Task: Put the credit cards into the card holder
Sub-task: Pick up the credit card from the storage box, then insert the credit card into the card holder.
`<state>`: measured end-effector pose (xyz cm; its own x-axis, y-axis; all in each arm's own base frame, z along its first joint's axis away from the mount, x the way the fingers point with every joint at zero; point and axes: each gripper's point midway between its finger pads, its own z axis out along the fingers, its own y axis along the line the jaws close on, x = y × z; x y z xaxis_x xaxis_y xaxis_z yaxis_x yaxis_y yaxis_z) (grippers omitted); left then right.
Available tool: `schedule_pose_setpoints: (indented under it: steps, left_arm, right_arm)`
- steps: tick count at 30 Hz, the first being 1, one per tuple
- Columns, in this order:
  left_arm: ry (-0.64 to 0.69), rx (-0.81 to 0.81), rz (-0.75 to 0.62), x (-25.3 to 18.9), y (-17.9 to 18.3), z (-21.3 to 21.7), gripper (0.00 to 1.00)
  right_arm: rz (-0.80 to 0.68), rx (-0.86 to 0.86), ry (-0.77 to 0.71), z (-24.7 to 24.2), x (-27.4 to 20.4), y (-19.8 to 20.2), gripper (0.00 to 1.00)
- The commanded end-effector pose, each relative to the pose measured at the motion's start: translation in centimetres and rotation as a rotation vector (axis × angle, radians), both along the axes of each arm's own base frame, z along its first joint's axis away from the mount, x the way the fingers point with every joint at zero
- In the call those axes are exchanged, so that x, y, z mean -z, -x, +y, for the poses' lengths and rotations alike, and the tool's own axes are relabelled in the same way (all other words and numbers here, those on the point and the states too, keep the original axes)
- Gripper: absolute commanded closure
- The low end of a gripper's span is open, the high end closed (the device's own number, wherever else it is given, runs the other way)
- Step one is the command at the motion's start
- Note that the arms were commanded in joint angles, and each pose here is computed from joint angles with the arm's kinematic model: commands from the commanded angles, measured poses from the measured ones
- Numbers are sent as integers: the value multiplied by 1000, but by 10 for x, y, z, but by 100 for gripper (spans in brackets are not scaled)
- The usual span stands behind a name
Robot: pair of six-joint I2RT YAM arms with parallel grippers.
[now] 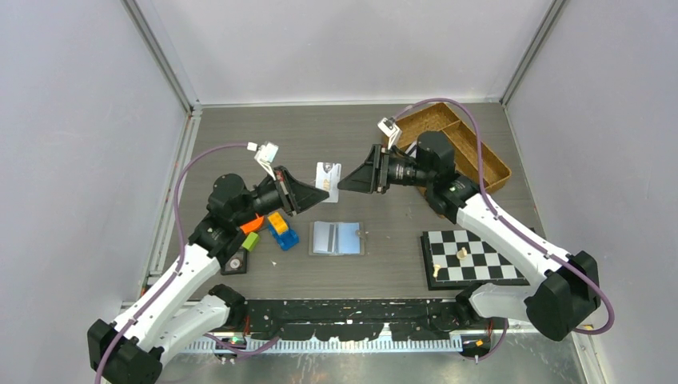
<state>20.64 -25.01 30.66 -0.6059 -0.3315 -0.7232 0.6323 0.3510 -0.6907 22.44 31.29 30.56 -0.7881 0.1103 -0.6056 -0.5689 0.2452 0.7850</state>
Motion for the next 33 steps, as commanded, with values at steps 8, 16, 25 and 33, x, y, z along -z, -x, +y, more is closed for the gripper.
schedule_pose_setpoints:
  steps: [8,16,25,33]
  left_arm:
    - [82,-3,-19,-14,-3,-2,100]
    - [80,-18,-24,-15,-5,-1,100]
    - [84,-32,-38,-19,-5,1,100]
    - [81,-32,-37,-18,-4,2,100]
  right_arm:
    - [-28,-62,-190,16,-36,1,69]
    - [-19,-16,-153,16,-20,-6,58]
    - [-21,15,-88,12,-8,-10,48]
    - [-12,-14,-124,16,-11,-8,56]
